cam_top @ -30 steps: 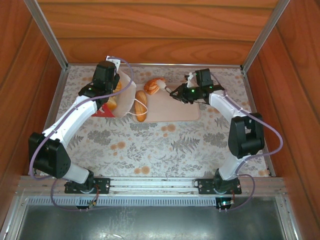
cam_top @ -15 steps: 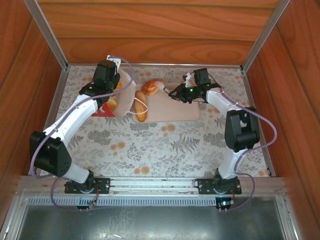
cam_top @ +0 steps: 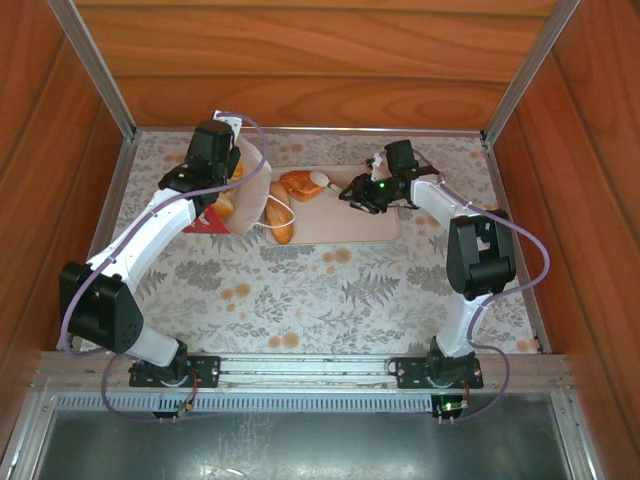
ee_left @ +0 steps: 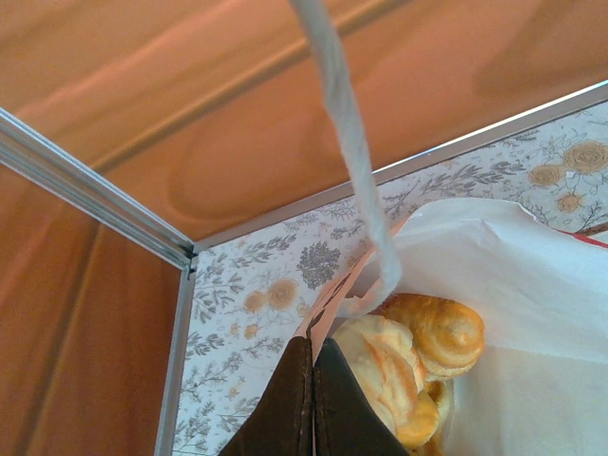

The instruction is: Take the fake bread out of the paper bag

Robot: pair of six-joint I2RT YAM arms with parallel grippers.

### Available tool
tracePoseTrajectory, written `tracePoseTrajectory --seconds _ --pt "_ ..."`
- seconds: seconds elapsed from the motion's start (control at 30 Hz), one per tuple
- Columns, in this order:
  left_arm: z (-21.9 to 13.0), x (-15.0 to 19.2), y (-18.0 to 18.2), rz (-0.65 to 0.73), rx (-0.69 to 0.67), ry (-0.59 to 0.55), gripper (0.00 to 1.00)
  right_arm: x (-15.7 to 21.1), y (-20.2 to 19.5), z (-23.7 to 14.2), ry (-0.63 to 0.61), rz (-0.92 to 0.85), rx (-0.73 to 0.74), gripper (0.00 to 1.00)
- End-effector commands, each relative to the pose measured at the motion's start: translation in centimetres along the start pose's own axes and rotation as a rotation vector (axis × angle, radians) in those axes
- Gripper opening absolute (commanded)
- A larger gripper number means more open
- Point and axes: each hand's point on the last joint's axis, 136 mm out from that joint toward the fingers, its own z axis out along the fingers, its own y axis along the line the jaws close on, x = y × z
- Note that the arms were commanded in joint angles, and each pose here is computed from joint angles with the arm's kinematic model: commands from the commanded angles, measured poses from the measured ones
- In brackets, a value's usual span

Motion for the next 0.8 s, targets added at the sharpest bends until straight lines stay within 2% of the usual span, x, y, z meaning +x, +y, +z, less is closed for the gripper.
tracePoseTrajectory --seconds 0.0,0.27,0.57,0.77 --pt "-0.8 -2.1 0.6 -0.030 -0.008 -0.049 0.00 -0.9 0.9 -1.2 -0.030 -0.035 -0.003 0.50" --pt "-0.9 -2.0 0.7 -0.028 -0.011 -0.050 0.00 -0.6 1.1 -2.4 -0.052 -0.025 0.031 0.51" --pt "-0.9 -1.9 0.5 -0.029 0.000 -0.050 0.00 0.9 0.1 -4.9 -0.088 0.034 0.134 0.50" --pt "-1.0 -1.9 0.4 -0.032 0.008 -0.053 0.00 2.1 3.2 -8.1 -0.135 0.009 0.058 0.44"
